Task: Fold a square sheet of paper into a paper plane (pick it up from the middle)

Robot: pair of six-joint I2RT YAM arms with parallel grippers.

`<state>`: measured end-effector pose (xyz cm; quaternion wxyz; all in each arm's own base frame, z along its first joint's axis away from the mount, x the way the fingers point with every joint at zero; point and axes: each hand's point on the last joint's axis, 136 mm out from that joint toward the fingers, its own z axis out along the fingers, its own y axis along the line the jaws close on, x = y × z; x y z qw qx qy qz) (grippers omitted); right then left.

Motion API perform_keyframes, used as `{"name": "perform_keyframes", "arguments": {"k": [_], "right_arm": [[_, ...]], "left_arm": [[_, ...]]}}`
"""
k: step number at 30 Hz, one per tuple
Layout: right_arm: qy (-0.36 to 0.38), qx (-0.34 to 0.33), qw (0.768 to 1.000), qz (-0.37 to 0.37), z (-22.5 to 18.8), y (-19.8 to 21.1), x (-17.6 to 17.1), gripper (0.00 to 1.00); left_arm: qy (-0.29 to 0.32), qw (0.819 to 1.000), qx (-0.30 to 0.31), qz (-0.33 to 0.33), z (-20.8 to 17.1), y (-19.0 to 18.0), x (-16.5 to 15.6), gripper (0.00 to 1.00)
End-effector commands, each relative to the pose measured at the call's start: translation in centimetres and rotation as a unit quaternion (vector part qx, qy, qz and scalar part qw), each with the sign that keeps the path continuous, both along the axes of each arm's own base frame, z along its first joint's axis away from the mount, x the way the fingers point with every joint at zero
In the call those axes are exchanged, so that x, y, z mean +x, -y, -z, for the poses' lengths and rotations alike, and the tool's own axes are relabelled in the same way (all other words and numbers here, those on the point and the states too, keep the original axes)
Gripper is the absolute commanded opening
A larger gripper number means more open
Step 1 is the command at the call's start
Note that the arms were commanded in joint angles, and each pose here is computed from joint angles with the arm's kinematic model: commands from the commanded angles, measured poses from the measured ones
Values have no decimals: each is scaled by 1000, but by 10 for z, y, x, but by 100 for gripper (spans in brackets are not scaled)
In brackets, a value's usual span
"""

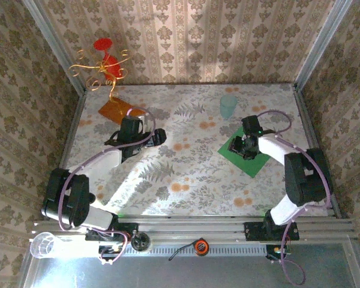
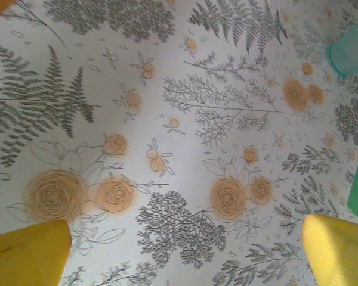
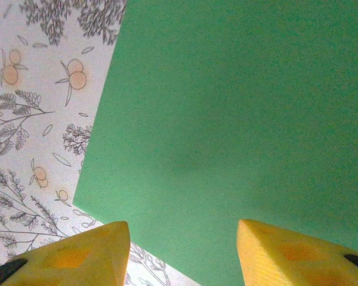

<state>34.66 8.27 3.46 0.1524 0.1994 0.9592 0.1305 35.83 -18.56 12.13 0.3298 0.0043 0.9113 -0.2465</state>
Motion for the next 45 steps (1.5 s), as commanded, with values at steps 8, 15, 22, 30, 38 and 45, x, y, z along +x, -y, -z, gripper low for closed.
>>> {"name": "perform_keyframes", "arguments": {"k": [8, 15, 22, 30, 38, 45], "right_arm": [[-59, 44, 995, -66, 35, -76, -11, 52], [-50, 116, 974, -189, 35, -176, -31, 50], [17, 202, 946, -254, -15, -231, -34, 47], [119, 130, 971, -161, -55, -162, -1, 53], [60, 77, 988, -119, -14, -114, -10, 52], [9, 63, 993, -104, 15, -112, -14, 53]], "left_arm": [[-36, 999, -17, 5, 9, 16, 6, 100], [-48, 999, -3, -17, 14, 10, 11, 100], [-52, 998, -6, -28, 13, 9, 11, 100], [-74, 997, -23, -7, 11, 22, -2, 100], [-96, 995, 0, 33, 16, 49, -22, 100], [-127, 990, 21, 64, 30, 73, -34, 100]]}}
